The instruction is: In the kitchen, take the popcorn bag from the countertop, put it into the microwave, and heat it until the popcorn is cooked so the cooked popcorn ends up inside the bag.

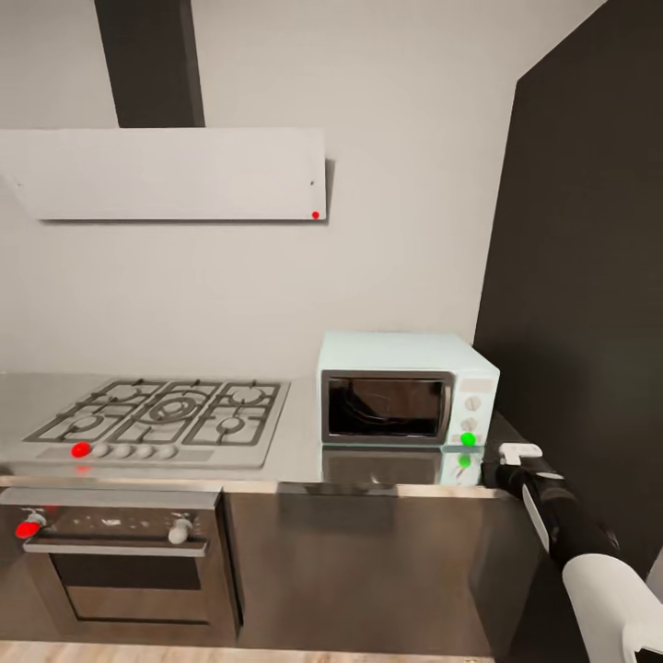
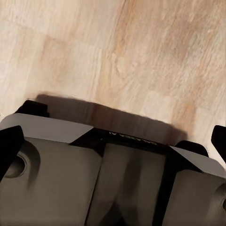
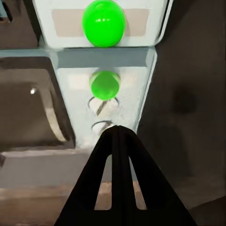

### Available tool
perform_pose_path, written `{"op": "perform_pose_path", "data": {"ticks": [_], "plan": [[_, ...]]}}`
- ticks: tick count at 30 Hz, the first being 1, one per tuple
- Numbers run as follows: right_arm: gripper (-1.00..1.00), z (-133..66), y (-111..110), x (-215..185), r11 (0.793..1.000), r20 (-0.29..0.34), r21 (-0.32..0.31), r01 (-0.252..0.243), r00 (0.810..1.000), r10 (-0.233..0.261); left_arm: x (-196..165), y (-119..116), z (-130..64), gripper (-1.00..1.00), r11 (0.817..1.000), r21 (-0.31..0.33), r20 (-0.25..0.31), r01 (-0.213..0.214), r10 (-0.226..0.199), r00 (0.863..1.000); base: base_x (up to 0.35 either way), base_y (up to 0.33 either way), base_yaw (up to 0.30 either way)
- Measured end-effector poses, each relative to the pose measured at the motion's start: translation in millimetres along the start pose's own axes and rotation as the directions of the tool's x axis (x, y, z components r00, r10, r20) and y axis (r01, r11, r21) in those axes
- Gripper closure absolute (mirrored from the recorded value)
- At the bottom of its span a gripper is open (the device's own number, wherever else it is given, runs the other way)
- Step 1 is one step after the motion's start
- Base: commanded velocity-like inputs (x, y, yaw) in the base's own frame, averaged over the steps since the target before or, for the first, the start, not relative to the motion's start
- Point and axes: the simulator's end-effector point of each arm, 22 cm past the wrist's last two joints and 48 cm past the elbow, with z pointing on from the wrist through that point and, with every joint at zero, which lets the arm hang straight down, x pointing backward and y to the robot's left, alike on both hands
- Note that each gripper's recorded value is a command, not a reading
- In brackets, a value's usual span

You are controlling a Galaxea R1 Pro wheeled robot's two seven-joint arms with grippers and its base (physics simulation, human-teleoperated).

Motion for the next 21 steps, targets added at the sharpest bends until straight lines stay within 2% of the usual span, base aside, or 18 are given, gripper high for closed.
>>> {"op": "perform_pose_path", "data": {"ticks": [4, 11, 13, 15, 16, 18, 21], "plan": [[1.00, -3.2, 0, -12, 1.000, 0.024, 0.001, 0.005, 1.000, -0.005, 0, 0, 0.0, -1.00, 1.000, 0.000, 0.000, 0.000, 0.000, 1.000, -0.346, 0.000, 0.000], [1.00, -1.1, 5, -4, 1.000, 0.003, -0.011, -0.007, 1.000, 0.007, 0, 1, 0.0, -1.00, 1.000, -0.001, 0.001, 0.002, -0.002, 1.000, -0.346, 0.000, 0.000], [1.00, 6.2, 11, 30, 1.000, -0.070, -0.024, -0.021, 0.997, 0.019, -1, 1, 0.0, -1.00, 1.000, -0.001, 0.001, 0.002, -0.002, 1.000, -0.346, 0.000, 0.000], [1.00, 12.4, 19, 98, 0.998, -0.208, -0.041, -0.038, 0.978, 0.029, -1, 1, 0.0, -1.00, 1.000, -0.002, 0.001, 0.002, -0.002, 1.000, -0.346, 0.000, 0.000], [1.00, 12.3, 21, 119, 0.998, -0.250, -0.046, -0.046, 0.968, 0.033, -1, 2, 0.0, -1.00, 1.000, -0.002, 0.001, 0.002, -0.002, 1.000, -0.339, 0.000, 0.000], [1.00, 9.3, 29, 163, 0.996, -0.333, -0.060, -0.060, 0.942, 0.037, -1, 2, 0.0, -1.00, 1.000, -0.002, 0.002, 0.002, -0.002, 1.000, -0.305, 0.000, 0.000], [1.00, -8.7, 48, 251, 0.994, -0.476, -0.102, -0.043, 0.879, -0.011, -1, 2, -0.1, -1.00, 1.000, -0.002, 0.002, 0.002, -0.002, 1.000, -0.146, 0.000, 0.000]]}}
